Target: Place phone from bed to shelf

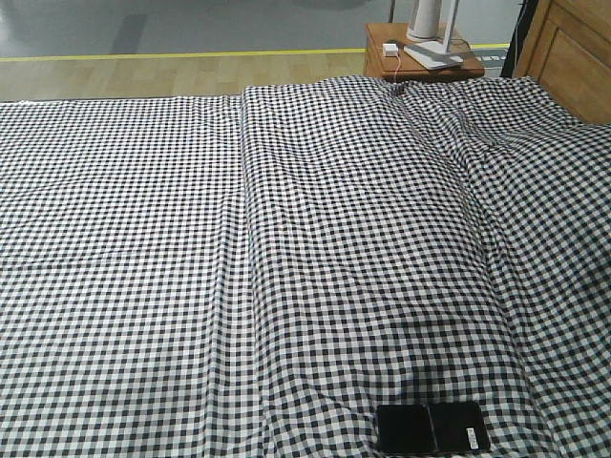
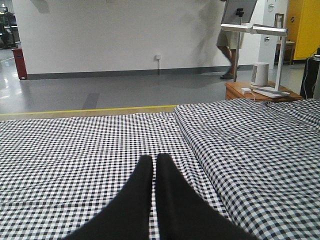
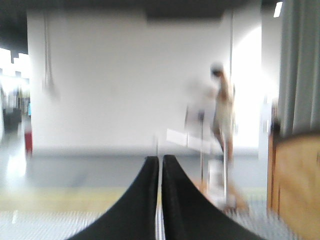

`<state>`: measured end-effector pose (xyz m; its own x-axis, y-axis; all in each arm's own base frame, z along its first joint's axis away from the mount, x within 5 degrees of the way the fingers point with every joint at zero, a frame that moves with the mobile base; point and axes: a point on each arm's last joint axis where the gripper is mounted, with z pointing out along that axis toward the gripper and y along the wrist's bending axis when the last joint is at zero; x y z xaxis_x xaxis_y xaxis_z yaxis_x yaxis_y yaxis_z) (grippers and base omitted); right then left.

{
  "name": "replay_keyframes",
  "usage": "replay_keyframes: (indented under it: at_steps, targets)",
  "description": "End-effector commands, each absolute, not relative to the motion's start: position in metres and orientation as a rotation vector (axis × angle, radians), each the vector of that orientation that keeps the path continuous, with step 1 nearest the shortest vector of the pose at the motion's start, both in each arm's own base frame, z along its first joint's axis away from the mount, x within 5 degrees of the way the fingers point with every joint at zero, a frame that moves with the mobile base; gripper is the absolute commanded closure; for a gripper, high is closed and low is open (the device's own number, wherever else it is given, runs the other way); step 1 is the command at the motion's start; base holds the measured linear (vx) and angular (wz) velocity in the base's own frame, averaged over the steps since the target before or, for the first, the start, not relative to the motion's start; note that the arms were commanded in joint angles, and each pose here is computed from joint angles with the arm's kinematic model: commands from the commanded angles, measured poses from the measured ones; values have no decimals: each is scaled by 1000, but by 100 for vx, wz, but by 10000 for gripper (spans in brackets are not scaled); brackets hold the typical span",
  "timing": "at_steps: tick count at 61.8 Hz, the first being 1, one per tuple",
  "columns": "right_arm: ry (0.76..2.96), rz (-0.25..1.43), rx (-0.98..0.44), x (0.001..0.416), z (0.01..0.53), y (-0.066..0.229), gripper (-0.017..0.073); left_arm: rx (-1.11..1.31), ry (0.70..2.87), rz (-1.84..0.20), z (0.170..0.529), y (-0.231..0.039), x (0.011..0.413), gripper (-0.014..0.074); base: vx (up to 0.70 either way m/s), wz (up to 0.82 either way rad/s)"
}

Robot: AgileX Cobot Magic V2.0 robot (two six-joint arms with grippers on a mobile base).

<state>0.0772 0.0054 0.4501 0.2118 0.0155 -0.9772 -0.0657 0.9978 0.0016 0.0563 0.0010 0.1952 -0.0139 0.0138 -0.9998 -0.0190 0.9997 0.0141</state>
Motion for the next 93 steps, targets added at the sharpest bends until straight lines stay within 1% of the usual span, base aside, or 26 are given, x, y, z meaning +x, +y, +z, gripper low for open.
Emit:
replay_keyframes:
  at_steps: [1,10,15,20,26,32,37,40,44,46,57,64,74,80,86,93]
  targets:
    - [1470,46,-51,103,451,6,557,-21,1480,16,211,1,54,592,0,0]
    - [1696,53,-65,133,428,8,526,-21,1480,16,211,1,54,592,0,0]
    - [1829,58,-74,148,413,9,483,-21,1480,16,211,1,54,592,0,0]
    - [1912,62,-79,157,404,10,433,-21,1480,16,211,1,54,592,0,0]
    - [2007,66,-85,166,393,11,323,-21,1480,16,211,1,54,592,0,0]
    - [2063,68,-89,171,386,11,169,-21,1480,16,211,1,54,592,0,0]
    - [2074,68,-89,173,384,11,21,-21,1480,16,211,1,54,592,0,0]
    - [2075,69,-88,174,384,11,-53,-21,1480,16,211,1,54,592,0,0]
    - [2074,69,-88,174,384,11,-141,-21,1480,16,211,1,54,592,0,0]
    - [2074,68,-88,174,384,11,-171,-21,1480,16,211,1,54,592,0,0]
    - [2097,75,-78,173,382,11,-156,-21,1480,16,211,1,54,592,0,0]
    - [2152,77,-8,176,381,5,-148,-21,1480,16,211,1,54,592,0,0]
    - [2239,14,124,187,384,-18,-136,-21,1480,16,211,1,54,592,0,0]
    - [2271,-18,171,199,381,-32,-125,-21,1480,16,211,1,54,592,0,0]
    - [2341,-34,212,215,367,-49,-116,-21,1480,16,211,1,54,592,0,0]
    - [2428,13,272,236,342,-72,-112,-21,1480,16,211,1,54,592,0,0]
